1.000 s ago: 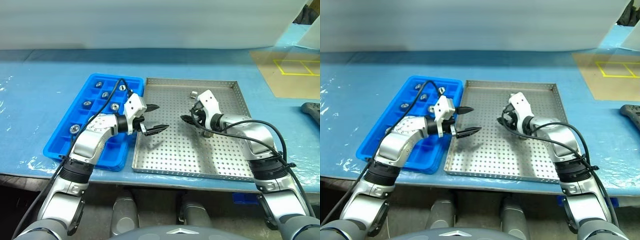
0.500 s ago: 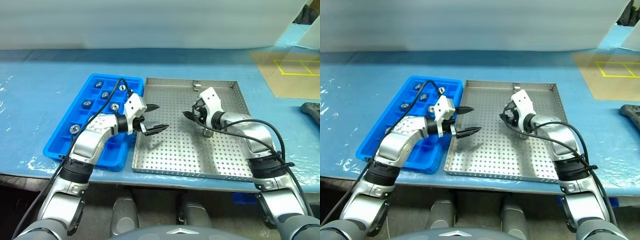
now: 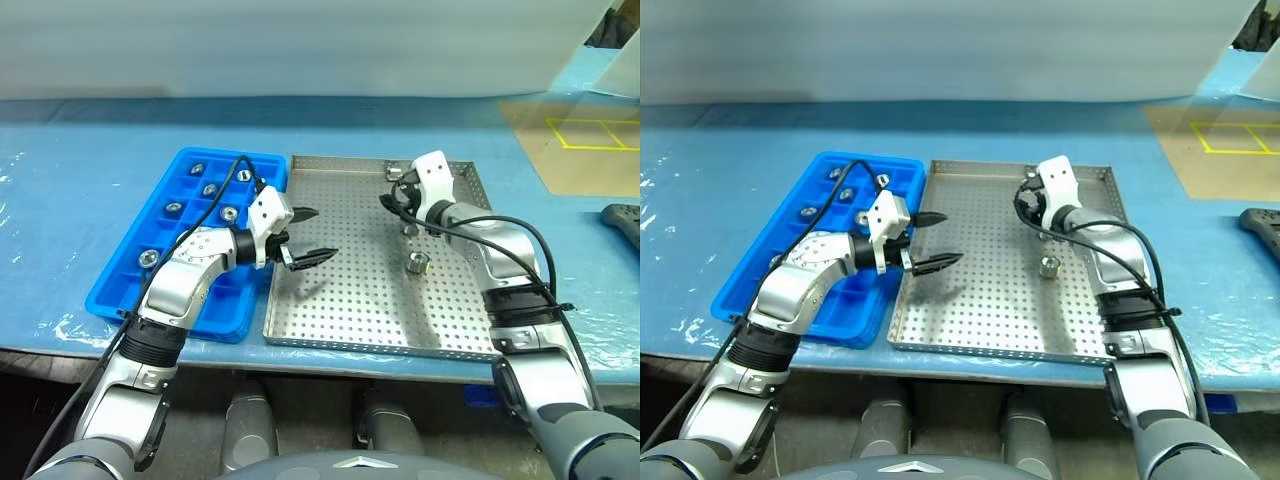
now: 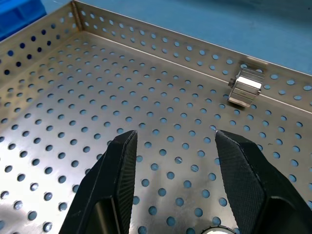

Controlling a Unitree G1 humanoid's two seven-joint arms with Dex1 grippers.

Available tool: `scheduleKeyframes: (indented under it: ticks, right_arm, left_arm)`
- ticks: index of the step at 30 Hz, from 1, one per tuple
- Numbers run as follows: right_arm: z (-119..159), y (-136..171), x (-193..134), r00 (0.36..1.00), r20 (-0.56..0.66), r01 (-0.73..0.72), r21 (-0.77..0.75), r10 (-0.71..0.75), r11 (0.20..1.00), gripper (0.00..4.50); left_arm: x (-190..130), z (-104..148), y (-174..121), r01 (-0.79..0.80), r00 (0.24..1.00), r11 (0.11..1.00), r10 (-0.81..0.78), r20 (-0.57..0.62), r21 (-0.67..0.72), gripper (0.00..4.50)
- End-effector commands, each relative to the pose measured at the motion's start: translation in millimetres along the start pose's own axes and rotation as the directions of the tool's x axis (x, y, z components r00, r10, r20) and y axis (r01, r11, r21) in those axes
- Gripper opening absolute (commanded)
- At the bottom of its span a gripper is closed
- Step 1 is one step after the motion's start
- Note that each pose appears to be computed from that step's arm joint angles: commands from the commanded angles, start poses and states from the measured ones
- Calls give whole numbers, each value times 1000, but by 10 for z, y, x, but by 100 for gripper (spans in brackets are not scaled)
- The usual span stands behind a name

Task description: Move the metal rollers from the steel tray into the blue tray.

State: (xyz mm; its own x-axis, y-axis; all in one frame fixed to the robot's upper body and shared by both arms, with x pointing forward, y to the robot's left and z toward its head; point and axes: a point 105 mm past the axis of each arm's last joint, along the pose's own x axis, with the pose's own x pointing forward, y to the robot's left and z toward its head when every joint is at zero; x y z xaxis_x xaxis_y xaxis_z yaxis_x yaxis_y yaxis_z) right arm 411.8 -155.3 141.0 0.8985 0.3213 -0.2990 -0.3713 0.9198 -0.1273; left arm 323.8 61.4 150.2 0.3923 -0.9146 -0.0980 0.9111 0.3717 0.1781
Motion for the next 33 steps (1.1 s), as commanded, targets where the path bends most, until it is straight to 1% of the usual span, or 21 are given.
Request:
scheduleKeyframes:
  ticks: [1,3,7,11,16,18,23,28,33]
  right_arm:
    - [202,-96,50,996,62,65,8,-65,998,259]
    - [186,-139,71,995,51,87,-22,-86,996,259]
    - [106,-108,53,1000,7,24,-20,-24,1000,259]
    - [81,-124,-78,999,-6,-36,-55,36,998,259]
    - [63,-176,-215,997,-45,-70,-70,67,995,259]
    - [41,-155,-292,991,-77,-114,-88,108,990,259]
    - [46,-176,-522,984,-92,-165,-133,154,977,259]
    - [-35,-238,-636,983,-124,-152,-104,139,983,259]
    - [-74,-187,-823,966,-161,-217,-93,201,972,259]
  left_arm:
    - [-14,101,75,-60,998,997,58,29,49,450]
    - [-16,98,93,-78,997,996,77,32,52,450]
    - [-12,123,81,-88,995,995,85,50,47,450]
    - [-6,96,52,-85,996,995,83,44,44,450]
    - [-2,103,48,-82,996,996,80,48,40,450]
    - [3,109,50,-80,996,996,78,48,40,450]
    - [10,105,38,-73,996,997,71,48,39,450]
    - [35,104,27,-61,997,997,59,52,37,450]
    - [52,104,33,-56,997,998,53,55,39,450]
